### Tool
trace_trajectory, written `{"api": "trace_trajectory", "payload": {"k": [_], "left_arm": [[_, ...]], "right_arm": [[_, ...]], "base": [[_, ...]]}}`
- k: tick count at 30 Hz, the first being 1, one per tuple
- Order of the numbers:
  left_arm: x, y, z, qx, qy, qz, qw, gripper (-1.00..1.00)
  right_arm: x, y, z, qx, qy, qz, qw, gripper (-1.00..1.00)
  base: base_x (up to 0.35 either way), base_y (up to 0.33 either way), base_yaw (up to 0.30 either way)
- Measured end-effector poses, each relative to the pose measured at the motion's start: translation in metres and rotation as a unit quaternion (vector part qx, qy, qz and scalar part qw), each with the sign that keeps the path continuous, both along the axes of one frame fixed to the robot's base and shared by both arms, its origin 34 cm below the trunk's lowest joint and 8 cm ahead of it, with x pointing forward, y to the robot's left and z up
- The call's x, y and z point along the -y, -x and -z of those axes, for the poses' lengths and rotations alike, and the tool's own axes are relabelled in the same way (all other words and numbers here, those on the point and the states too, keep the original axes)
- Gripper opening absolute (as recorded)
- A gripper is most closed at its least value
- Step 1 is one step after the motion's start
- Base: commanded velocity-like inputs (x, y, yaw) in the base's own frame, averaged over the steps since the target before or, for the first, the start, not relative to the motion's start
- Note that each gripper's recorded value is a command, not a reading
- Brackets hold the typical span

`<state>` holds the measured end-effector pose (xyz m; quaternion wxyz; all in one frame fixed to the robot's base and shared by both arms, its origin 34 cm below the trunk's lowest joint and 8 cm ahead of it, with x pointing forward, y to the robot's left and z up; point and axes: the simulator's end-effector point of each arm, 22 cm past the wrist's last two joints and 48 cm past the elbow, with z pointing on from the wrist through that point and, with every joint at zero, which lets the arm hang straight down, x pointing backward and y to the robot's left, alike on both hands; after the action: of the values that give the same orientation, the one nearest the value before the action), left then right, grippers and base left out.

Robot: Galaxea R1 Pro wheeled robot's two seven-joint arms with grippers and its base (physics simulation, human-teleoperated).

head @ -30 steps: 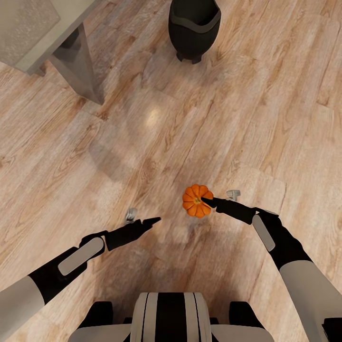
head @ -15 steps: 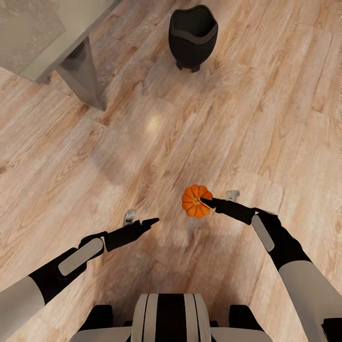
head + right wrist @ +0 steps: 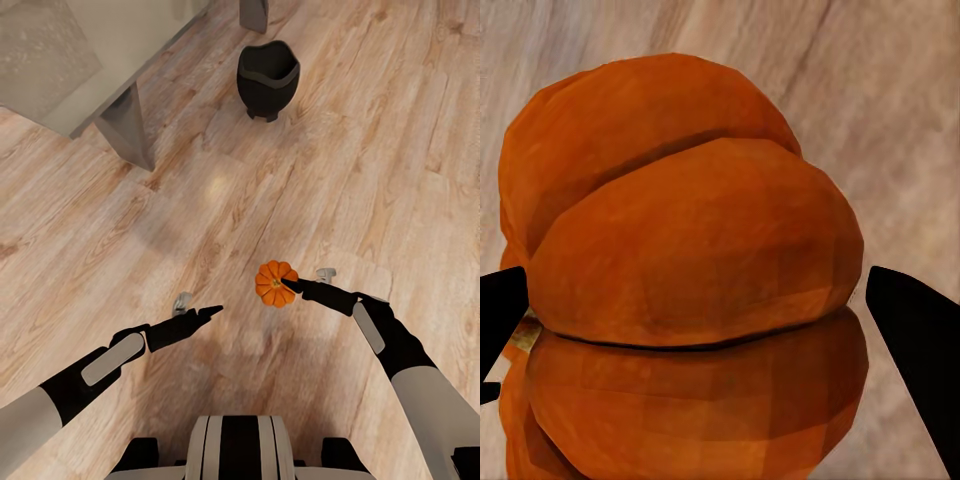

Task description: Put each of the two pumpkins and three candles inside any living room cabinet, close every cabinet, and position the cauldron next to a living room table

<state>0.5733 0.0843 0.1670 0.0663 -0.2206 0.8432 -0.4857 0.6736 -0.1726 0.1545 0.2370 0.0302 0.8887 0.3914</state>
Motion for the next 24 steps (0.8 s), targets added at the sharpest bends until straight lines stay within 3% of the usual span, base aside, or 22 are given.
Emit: {"api": "trace_trajectory", "payload": {"k": [11,17,24], "left_arm": [[0.006,-0.012,-0.03,0.018,0.012,0.011,0.9997,1.0],[0.003,-0.02,-0.042,0.031,0.009,0.012,0.9994,1.0],[0.002,-0.028,-0.057,0.045,0.008,0.012,0.9989,1.0]], "right_arm": [[-0.002,0.001,-0.02,0.01,0.001,-0.002,0.9999,-1.0],[-0.023,0.001,-0.034,0.019,-0.006,-0.021,0.9996,-1.0],[-0.028,-0.005,-0.052,0.032,-0.007,-0.028,0.9991,-1.0]], "base": [[0.0,0.0,0.0],[0.0,0.0,0.0],[0.0,0.0,0.0]]}}
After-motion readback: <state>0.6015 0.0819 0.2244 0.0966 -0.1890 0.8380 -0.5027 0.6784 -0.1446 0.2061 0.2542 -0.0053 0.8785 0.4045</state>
